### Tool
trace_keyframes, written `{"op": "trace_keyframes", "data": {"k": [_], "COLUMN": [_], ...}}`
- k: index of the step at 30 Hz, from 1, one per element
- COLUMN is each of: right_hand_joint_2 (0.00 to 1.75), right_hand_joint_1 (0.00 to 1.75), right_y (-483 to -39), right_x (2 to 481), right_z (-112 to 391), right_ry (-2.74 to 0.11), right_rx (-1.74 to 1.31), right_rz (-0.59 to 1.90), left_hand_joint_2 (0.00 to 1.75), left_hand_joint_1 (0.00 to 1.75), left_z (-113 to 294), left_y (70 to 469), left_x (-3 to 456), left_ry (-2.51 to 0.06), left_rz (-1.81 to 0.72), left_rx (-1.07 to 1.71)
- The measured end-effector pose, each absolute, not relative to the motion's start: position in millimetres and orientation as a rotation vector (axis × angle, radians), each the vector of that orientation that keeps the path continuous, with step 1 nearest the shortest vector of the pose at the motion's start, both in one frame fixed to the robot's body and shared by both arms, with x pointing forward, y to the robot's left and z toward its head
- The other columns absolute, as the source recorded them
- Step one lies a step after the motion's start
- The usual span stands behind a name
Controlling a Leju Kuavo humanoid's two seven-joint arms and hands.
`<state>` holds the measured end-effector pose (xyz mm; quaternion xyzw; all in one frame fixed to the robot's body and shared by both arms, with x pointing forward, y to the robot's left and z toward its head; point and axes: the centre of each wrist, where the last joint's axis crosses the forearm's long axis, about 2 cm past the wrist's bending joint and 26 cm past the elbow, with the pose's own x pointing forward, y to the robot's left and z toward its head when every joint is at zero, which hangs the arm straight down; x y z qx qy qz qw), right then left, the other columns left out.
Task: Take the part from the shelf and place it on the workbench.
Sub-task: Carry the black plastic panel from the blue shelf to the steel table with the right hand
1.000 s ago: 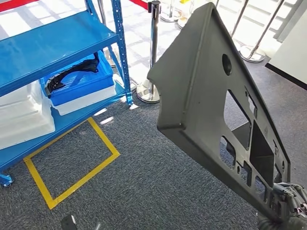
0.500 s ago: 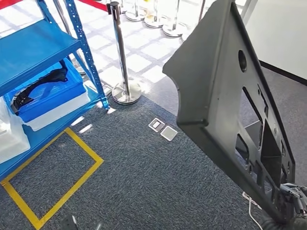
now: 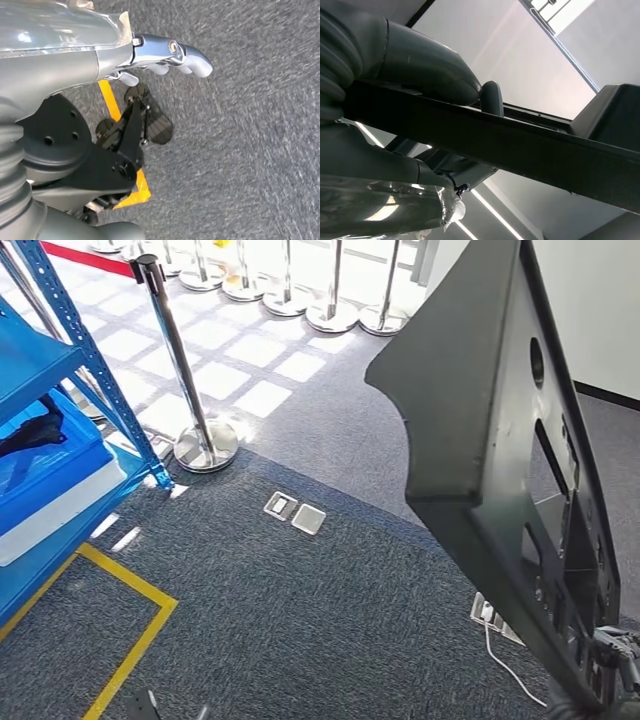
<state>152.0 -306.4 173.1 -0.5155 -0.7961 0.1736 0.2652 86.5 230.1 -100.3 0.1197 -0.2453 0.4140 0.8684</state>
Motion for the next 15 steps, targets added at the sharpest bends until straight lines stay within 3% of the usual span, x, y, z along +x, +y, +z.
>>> {"op": "trace_keyframes", "data": {"k": [15], "right_hand_joint_2": [1.75], "right_hand_joint_1": [1.75], "right_y": [-311.0], "right_x": [148.0], "right_z": [174.6], "right_ry": [-2.153], "right_rx": [-1.411], "right_rz": [0.452], "left_hand_joint_2": [1.75], "left_hand_joint_1": [0.00], "left_z": [-100.0], "left_y": [228.6], "left_x": [86.7], "left_ry": [-0.513], "left_rz": [0.866], "left_rx": [0.252]}}
